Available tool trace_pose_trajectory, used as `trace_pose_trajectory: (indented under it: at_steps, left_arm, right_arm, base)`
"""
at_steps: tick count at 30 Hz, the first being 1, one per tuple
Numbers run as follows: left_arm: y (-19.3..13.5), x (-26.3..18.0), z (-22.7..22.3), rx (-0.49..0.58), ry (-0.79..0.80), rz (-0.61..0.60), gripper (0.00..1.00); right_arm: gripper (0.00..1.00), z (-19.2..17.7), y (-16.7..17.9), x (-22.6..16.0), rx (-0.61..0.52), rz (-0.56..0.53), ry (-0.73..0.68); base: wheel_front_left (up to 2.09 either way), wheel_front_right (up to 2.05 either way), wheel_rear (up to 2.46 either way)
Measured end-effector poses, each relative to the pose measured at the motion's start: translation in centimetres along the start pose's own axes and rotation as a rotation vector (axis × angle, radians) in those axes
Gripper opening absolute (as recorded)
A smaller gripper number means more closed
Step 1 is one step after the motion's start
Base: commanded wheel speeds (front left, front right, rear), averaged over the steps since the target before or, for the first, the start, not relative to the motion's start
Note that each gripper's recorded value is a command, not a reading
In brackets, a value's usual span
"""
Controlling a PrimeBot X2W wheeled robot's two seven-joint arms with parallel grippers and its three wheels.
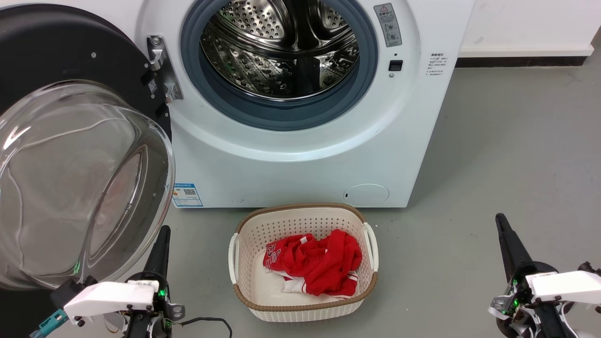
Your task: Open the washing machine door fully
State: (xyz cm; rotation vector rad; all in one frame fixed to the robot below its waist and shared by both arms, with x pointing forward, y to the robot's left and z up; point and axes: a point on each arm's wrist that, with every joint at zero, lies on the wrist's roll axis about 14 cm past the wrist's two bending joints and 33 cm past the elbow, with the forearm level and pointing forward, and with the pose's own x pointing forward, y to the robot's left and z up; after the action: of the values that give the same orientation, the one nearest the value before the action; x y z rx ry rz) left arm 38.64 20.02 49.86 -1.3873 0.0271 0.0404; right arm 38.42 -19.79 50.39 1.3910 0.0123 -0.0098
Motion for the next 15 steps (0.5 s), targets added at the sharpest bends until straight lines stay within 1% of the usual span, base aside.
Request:
trace_pose_trajectory:
  at_steps: [15]
  left_arm:
    - [-0.42,0.13,0.04,-0.113,0.006,-0.022,0.00]
  right_arm:
    - [0.00,0.15,-0.13,0.12,0.110,-0.002,-0.001]
  base:
    - [0.00,0.00,0.00]
